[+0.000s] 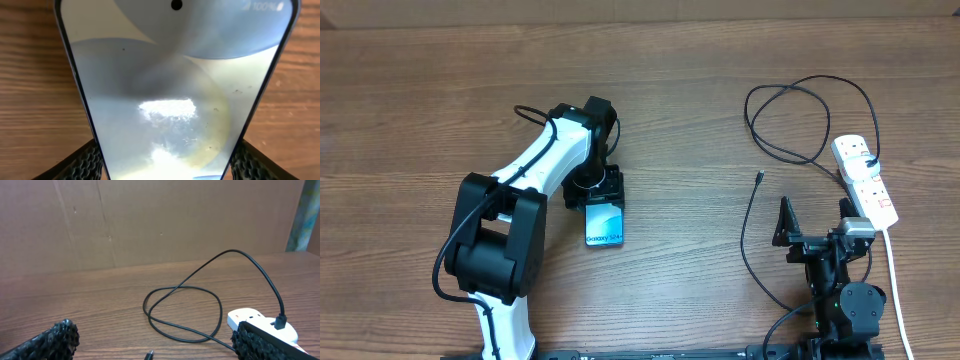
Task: Plug charger to phone and switch on socket
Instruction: 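Lower the left gripper and close it on the phone's bottom edge, then lift the phone with the left gripper and tilt it upright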
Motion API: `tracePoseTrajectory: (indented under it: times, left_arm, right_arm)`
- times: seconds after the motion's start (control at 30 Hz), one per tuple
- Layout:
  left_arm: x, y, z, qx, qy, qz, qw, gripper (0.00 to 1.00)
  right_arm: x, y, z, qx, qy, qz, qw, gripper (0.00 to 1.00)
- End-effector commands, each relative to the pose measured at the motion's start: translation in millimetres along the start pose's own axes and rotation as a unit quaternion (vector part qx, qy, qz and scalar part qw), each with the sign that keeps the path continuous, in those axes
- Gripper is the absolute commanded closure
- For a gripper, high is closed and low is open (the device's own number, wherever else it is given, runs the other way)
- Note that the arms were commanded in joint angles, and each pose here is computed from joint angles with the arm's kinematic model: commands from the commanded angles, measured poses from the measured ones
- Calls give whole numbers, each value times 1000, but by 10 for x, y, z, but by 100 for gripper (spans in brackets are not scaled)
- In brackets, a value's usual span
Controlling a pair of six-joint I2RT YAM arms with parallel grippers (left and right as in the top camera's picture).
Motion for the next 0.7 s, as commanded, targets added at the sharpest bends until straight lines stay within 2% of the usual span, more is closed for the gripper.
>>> tracePoseTrajectory:
  times: [0.0,0.43,0.67]
  left_arm:
    - [0,-104,88,-54,20,10,998,63]
    - [20,-138,704,-179,67,18,981,68]
    - [-38,-174,939,-292,104,-5,951,68]
  right_arm:
    - [-16,-3,-1,0,-3,1,1000,0]
    - [-16,-3,-1,0,-3,1,1000,0]
    - [-16,-3,-1,0,-3,1,1000,0]
Point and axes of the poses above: each gripper's point midway between its finger pads, its own z axis back along the fingers, its own y axis along the line the jaws close on, x = y × z, the point moved 8 cm from there along z, back along the fingers, and after that the axes turned 3 degrees about z, right-handed, at the moved point
